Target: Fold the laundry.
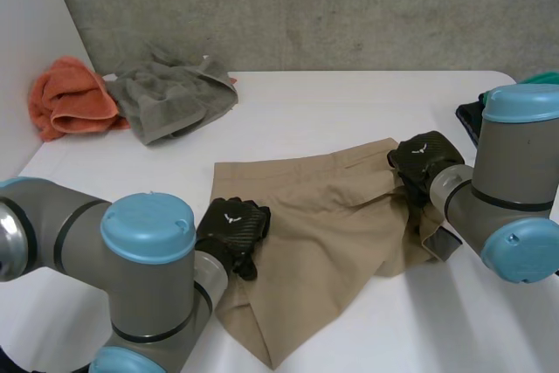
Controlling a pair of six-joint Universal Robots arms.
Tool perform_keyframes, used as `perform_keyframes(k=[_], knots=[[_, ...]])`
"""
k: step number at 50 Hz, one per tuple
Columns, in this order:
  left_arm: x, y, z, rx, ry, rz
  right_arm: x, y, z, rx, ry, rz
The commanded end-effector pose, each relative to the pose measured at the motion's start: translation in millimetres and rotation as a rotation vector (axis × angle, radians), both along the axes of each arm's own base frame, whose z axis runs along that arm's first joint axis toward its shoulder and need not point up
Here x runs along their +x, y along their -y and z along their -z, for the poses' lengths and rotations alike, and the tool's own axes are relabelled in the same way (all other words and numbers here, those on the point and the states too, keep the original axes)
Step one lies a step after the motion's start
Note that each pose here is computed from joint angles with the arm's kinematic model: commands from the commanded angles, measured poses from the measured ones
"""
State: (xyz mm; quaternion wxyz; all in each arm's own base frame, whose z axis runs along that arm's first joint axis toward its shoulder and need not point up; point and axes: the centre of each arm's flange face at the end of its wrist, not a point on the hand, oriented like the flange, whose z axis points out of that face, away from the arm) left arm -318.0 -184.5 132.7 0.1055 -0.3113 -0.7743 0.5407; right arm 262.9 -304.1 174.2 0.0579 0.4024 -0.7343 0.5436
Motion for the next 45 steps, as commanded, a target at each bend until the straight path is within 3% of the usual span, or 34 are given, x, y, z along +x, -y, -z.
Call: perform_keyframes(k=[1, 18, 25, 32, 37, 45], knots=[[-2, 3, 6, -0.009, -0.007, 0.0, -1, 0, 0, 0.0, 0.0, 0.002], [-6, 7, -3, -0.048, -0.025, 0.006, -2, 1, -1, -0.006, -0.016, 0.0], [10, 9, -88, -0.255, -0.118, -0.01, -9, -15, -40, -0.062, -0.103, -0.039], [27, 1, -140, -0.352, -0.199, -0.006, -18, -29, -54, -0.047, -0.2, -0.074], [39, 5, -145, -0.307, -0.188, 0.028, -22, -35, -56, -0.041, -0.228, -0.083], [51, 40, -119, -0.178, -0.153, -0.018, -28, -50, -49, -0.016, -0.349, -0.144]])
